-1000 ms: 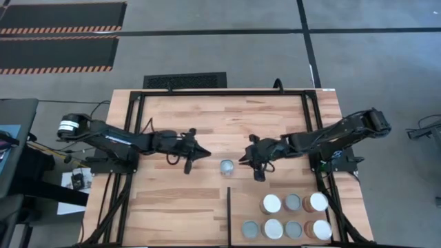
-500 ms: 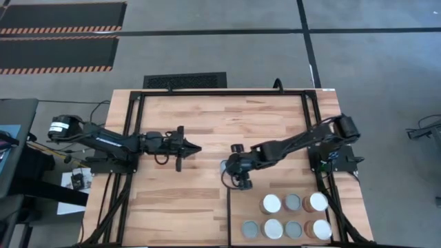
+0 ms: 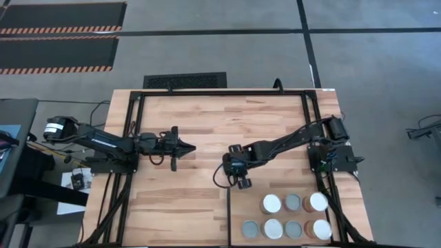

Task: Pick and place cans onto a shelf
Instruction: Put the canned carrots on the shelf

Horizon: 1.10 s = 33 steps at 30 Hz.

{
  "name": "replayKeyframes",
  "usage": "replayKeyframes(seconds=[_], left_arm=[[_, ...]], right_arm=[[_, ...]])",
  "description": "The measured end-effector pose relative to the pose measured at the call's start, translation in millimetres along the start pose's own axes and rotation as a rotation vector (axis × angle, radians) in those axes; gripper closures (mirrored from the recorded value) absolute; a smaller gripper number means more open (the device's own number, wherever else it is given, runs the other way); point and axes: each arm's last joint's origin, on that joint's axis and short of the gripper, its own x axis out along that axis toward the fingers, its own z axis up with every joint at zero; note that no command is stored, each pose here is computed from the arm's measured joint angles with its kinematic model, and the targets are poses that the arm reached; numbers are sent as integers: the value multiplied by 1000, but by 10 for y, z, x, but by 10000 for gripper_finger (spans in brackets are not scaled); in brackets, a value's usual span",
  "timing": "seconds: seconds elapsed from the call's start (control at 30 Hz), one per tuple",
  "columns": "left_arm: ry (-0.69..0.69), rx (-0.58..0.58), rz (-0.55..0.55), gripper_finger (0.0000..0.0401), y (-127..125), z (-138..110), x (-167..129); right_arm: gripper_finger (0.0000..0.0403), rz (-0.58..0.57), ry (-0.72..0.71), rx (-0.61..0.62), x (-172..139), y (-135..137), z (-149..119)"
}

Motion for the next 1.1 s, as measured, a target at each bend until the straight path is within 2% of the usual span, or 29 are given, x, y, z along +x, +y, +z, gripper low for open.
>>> replayKeyframes(seconds=[0.23, 0.43, 0.7, 0.8, 0.87, 1.1], left_arm=[[0, -1, 3, 389, 4, -9, -24], [-2, -2, 4, 389, 4, -8, -25], [-3, -2, 17, 389, 8, -9, -25], [0, -2, 18, 389, 8, -12, -25], [-3, -2, 18, 389, 8, -9, -24], [7, -1, 19, 389, 10, -20, -21]], right_arm=[[393, 12, 65, 96, -220, 17, -97], [385, 54, 24, 243, -714, 189, -143], [393, 159, -73, 382, -1173, 662, -51], [388, 184, -85, 407, -1174, 847, 55], [388, 178, -44, 425, -1138, 952, 53], [387, 170, 21, 445, -926, 1141, 231]])
